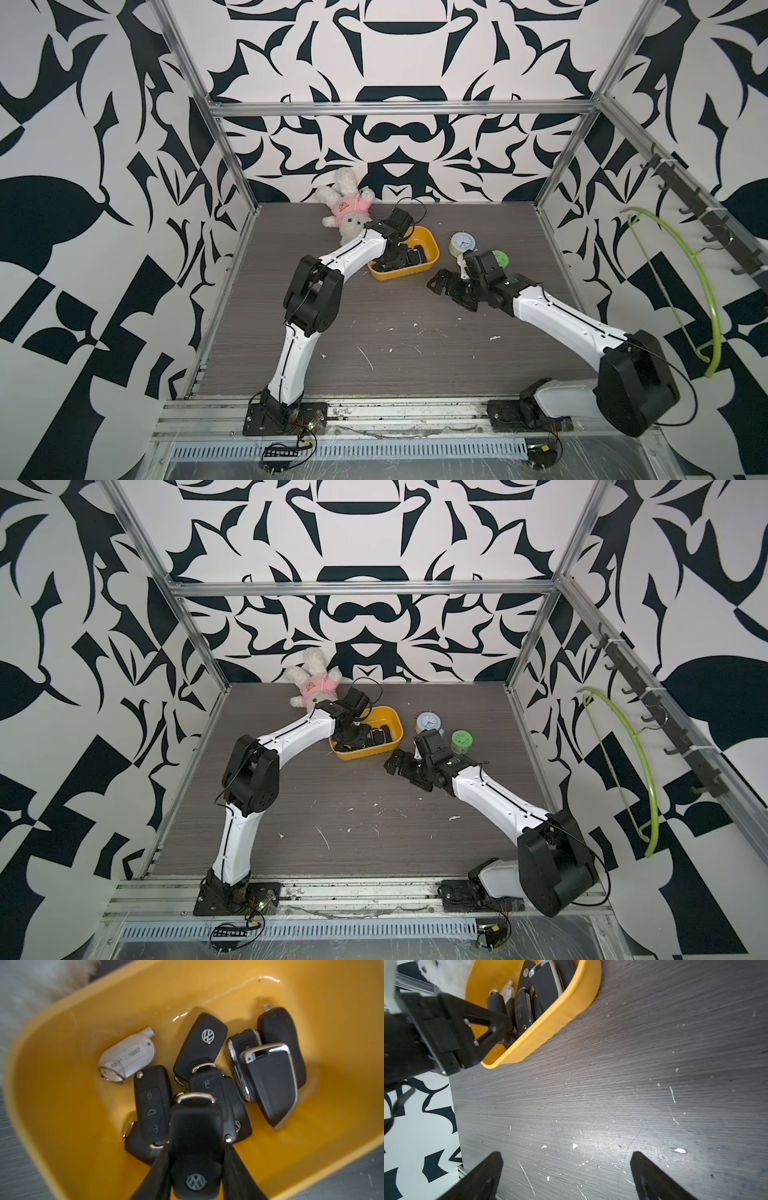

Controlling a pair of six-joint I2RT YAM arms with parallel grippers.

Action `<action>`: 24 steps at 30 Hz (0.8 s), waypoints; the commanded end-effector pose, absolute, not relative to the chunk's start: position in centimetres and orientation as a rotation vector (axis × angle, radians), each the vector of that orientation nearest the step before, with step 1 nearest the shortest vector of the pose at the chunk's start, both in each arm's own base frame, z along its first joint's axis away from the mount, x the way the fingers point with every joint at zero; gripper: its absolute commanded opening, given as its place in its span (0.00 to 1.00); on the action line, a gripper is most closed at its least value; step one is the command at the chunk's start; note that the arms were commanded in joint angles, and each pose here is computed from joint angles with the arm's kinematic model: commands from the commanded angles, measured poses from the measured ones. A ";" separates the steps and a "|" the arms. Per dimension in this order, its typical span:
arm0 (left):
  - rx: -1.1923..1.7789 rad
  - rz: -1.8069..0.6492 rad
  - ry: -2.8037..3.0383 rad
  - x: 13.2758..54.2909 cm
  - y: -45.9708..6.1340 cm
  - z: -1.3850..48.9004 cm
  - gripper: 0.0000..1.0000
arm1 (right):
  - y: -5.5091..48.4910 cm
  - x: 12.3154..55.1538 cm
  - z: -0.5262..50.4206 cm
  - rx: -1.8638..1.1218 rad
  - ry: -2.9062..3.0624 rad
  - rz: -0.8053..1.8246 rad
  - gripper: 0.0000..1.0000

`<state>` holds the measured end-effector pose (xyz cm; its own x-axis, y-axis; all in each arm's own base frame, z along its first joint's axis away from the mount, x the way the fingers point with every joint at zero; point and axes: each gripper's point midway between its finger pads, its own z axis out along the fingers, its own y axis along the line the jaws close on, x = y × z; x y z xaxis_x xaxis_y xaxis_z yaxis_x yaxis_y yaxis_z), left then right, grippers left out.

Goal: Place the car key into the storage box
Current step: Place the car key in the storage box.

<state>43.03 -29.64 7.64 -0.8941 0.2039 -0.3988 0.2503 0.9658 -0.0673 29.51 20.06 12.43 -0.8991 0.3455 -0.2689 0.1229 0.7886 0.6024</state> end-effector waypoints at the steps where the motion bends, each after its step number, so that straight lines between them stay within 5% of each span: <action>1: 0.316 -0.182 2.733 43.5 -30.0 6.6 0.12 | 19.9 29.5 13.1 0.358 2.590 0.858 0.99; 5: 0.305 -0.191 2.755 43.5 -30.0 5.9 0.17 | 19.6 29.5 13.2 0.362 2.588 0.843 0.99; 10: 0.296 -0.209 2.753 43.5 -30.1 6.4 0.55 | 19.4 29.6 13.3 0.357 2.582 0.829 0.99; 17: 0.277 -0.250 2.676 43.7 -30.2 11.4 0.79 | 17.3 30.4 15.7 0.270 2.512 0.684 0.98; 19: 0.261 -0.264 2.635 43.6 -29.8 13.9 0.98 | 15.7 30.8 16.6 0.222 2.477 0.565 0.98; 24: 0.215 -0.259 2.529 42.3 -27.6 19.2 0.99 | 10.4 31.8 17.7 0.127 2.361 0.207 0.99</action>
<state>43.02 -29.39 13.68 -0.8646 0.1408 -0.4823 0.2293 0.9647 -0.1296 30.79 14.09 15.95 -0.7940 0.2623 -0.5484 0.0384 0.9219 0.3854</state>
